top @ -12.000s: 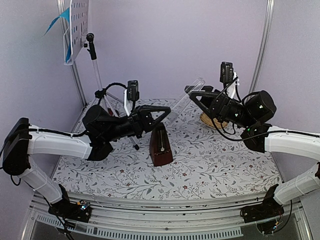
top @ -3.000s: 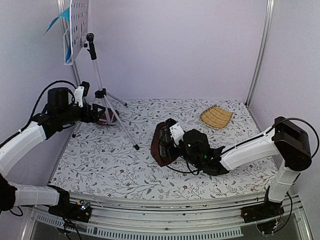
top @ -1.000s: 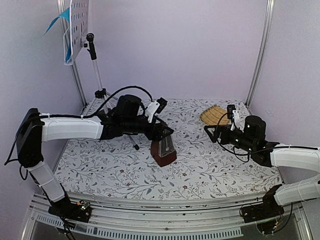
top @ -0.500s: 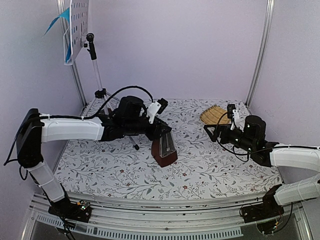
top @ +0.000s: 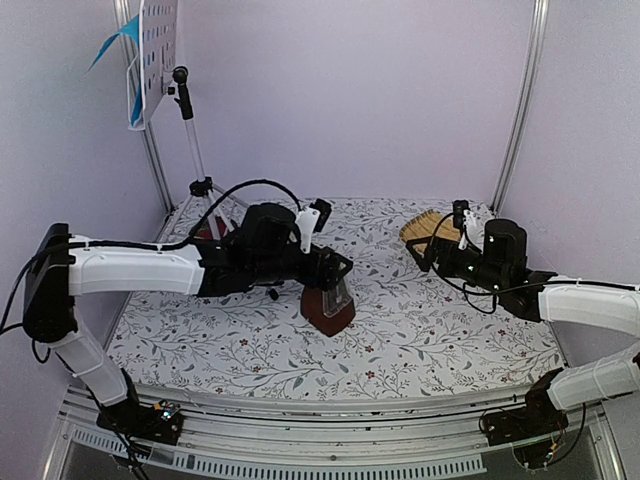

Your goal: Pack up the instrument practice props

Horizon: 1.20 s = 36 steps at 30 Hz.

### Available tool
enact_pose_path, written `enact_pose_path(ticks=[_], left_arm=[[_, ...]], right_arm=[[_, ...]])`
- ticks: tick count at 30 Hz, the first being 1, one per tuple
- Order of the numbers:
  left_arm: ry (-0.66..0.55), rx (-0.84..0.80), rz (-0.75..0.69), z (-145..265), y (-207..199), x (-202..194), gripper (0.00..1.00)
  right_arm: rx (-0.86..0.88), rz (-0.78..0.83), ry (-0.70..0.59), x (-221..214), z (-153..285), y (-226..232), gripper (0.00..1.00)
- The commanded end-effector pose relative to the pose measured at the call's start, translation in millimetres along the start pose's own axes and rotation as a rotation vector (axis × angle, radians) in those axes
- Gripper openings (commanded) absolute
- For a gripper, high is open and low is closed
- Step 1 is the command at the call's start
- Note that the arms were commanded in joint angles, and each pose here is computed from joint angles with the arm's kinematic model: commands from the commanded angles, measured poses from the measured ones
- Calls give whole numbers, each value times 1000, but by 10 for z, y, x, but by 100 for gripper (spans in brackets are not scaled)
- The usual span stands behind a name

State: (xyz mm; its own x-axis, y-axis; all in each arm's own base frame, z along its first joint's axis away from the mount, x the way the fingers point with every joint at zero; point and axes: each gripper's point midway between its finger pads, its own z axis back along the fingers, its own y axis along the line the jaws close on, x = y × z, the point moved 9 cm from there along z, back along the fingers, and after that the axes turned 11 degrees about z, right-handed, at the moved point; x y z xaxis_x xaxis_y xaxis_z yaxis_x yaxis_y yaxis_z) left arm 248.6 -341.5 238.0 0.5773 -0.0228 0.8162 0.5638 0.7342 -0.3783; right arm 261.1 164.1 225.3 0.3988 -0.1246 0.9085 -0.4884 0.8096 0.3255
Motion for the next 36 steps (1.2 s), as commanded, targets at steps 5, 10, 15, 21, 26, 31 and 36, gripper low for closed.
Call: enact_pose_path(ticks=[5, 10, 15, 21, 26, 31, 36], left_arm=[[-107, -101, 28, 489, 7, 266, 98], [-81, -303, 126, 574, 378, 216, 98], [-65, -432, 76, 647, 727, 92, 98], [29, -468, 34, 510, 886, -59, 97], [72, -536, 28, 312, 944, -197, 95], [52, -433, 10, 188, 1050, -223, 94], [67, -406, 9, 108, 1097, -282, 94]], right_arm=[[-85, -104, 116, 25, 25, -33, 99], [-26, -190, 177, -100, 78, 3, 93], [123, -249, 199, -340, 56, 141, 73], [196, -276, 285, -622, -180, 419, 52], [235, -308, 367, -815, -397, 493, 43], [243, -290, 420, -952, -570, 536, 43], [318, -287, 456, -1036, -791, 687, 43]])
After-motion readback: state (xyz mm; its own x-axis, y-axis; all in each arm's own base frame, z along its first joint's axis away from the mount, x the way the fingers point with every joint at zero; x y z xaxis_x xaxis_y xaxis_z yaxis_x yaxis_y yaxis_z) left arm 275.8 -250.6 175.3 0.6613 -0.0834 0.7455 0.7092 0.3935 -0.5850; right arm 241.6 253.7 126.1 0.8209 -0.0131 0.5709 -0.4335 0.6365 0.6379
